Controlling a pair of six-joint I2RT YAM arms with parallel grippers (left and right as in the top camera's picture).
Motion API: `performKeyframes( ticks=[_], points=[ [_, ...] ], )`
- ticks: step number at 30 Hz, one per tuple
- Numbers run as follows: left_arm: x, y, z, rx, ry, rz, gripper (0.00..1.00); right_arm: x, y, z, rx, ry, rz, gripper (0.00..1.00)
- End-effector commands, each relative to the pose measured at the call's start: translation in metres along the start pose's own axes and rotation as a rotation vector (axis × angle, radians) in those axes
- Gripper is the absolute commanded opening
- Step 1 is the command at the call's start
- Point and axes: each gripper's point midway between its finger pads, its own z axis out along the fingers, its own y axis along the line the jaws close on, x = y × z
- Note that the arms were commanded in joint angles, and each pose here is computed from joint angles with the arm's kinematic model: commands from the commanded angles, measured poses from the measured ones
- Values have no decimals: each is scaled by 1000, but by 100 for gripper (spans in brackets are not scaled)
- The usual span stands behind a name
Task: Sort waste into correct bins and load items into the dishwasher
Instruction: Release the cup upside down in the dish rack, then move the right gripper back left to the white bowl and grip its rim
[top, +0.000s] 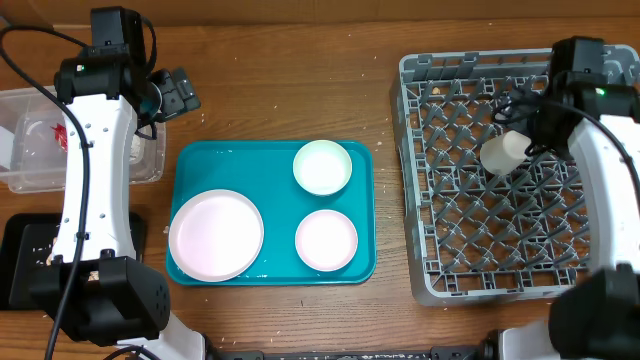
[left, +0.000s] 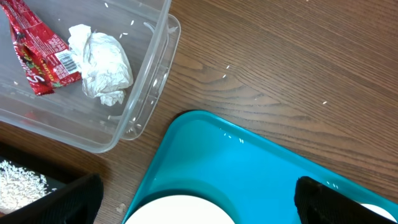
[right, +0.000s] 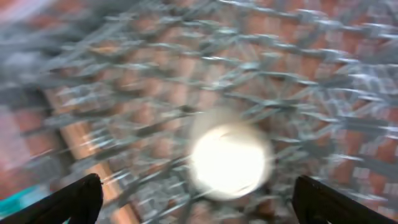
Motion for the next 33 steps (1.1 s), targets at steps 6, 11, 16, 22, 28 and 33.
performKeyframes(
  ticks=[6,11,16,22,28,33],
  points=[
    [-2,-5,-5,15,-10,24,100,36,139,-67,-488,-3,-218,100],
    [-2,-5,-5,15,-10,24,100,78,203,-63,-508,-11,-394,100],
    [-2,-5,-5,15,-10,24,100,126,256,-44,-517,7,-541,90],
    [-2,-5,-5,15,-10,24,100,188,302,0,-516,75,-664,82],
    [-2,-5,-5,15,-10,24,100,225,315,48,-440,100,-731,73],
    [-2,-5,-5,15,-10,24,100,241,309,84,-369,135,-754,73]
  ],
)
